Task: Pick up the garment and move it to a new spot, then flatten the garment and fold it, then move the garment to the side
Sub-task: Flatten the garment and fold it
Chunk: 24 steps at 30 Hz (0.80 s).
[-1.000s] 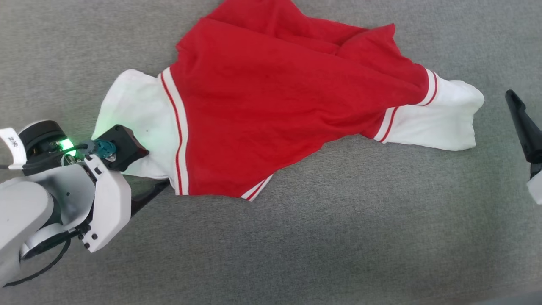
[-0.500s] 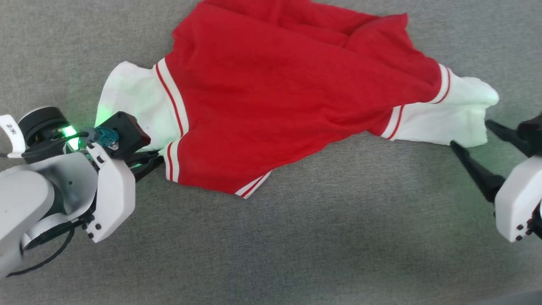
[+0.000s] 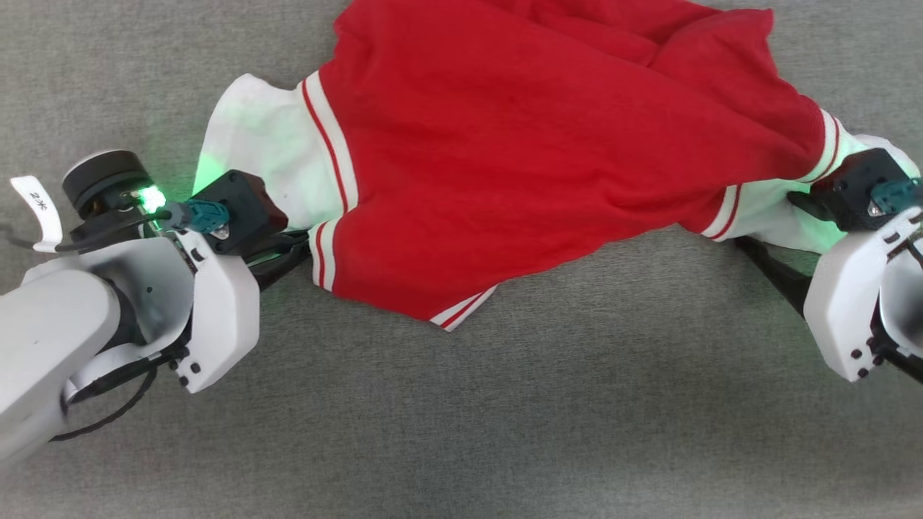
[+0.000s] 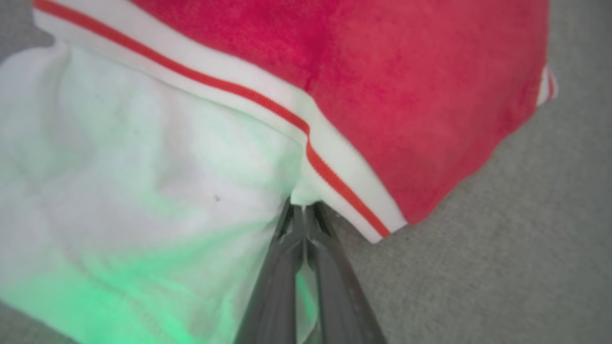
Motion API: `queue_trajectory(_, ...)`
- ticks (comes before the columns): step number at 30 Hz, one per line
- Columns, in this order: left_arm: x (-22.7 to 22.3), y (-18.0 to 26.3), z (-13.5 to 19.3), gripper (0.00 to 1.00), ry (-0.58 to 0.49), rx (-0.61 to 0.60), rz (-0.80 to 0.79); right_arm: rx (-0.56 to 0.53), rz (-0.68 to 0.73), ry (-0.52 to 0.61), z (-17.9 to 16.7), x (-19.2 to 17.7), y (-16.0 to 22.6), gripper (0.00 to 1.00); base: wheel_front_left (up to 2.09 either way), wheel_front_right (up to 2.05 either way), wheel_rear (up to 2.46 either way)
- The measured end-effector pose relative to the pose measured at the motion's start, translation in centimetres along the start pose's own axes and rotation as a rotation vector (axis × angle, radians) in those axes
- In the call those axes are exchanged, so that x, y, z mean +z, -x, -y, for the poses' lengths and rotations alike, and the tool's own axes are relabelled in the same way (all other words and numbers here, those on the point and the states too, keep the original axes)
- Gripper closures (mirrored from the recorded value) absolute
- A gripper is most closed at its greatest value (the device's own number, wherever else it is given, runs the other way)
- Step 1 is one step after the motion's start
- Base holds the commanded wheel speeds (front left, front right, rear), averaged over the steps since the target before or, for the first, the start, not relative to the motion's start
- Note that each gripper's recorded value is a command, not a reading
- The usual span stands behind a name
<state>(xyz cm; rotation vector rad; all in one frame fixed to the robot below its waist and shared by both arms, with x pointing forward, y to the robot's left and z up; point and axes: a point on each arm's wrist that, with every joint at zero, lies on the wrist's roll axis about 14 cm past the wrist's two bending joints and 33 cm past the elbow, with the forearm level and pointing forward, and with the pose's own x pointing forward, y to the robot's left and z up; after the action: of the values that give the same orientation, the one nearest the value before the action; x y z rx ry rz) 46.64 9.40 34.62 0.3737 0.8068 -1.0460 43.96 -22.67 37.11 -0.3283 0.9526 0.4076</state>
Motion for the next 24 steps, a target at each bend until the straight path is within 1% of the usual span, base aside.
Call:
queue_trajectory(1,0.0,-0.1,0.0,1.00,0.005,0.000,0.004,0.008,-0.010,0.001,-0.1,-0.1,-0.4,0.47,0.00,0.00,0.00)
queue_trajectory(2,-0.1,-0.1,0.0,1.00,0.012,0.000,0.008,0.011,-0.017,0.008,-0.1,-0.2,-0.6,0.89,0.00,0.00,0.00)
queue_trajectory(3,-0.1,-0.1,0.0,1.00,0.018,0.001,0.013,0.014,-0.022,0.016,-0.1,-0.2,-0.7,1.00,0.00,0.00,0.00)
queue_trajectory(7,0.2,0.0,-0.1,1.00,0.038,0.003,0.034,0.029,-0.009,0.013,-0.4,0.2,-1.0,1.00,0.00,0.00,0.00)
queue_trajectory(10,0.5,0.3,-0.1,1.00,0.063,0.008,0.056,0.016,0.020,0.005,-0.1,0.6,-0.5,1.00,0.00,0.00,0.00)
queue_trajectory(14,1.5,1.1,0.0,1.00,0.105,0.026,0.122,-0.023,0.109,-0.035,1.1,2.2,1.3,1.00,0.00,0.00,0.00)
queue_trajectory(18,4.6,3.0,0.2,1.00,0.188,0.037,0.288,-0.082,0.252,-0.077,2.7,4.5,4.8,1.00,0.00,0.00,0.00)
queue_trajectory(21,8.1,5.8,0.7,1.00,0.283,0.028,0.465,-0.095,0.352,-0.125,3.2,5.8,7.9,1.00,0.00,0.00,0.00)
queue_trajectory(24,9.9,8.9,0.8,1.00,0.330,0.042,0.577,-0.143,0.438,-0.151,4.6,6.8,11.4,1.00,0.00,0.00,0.00)
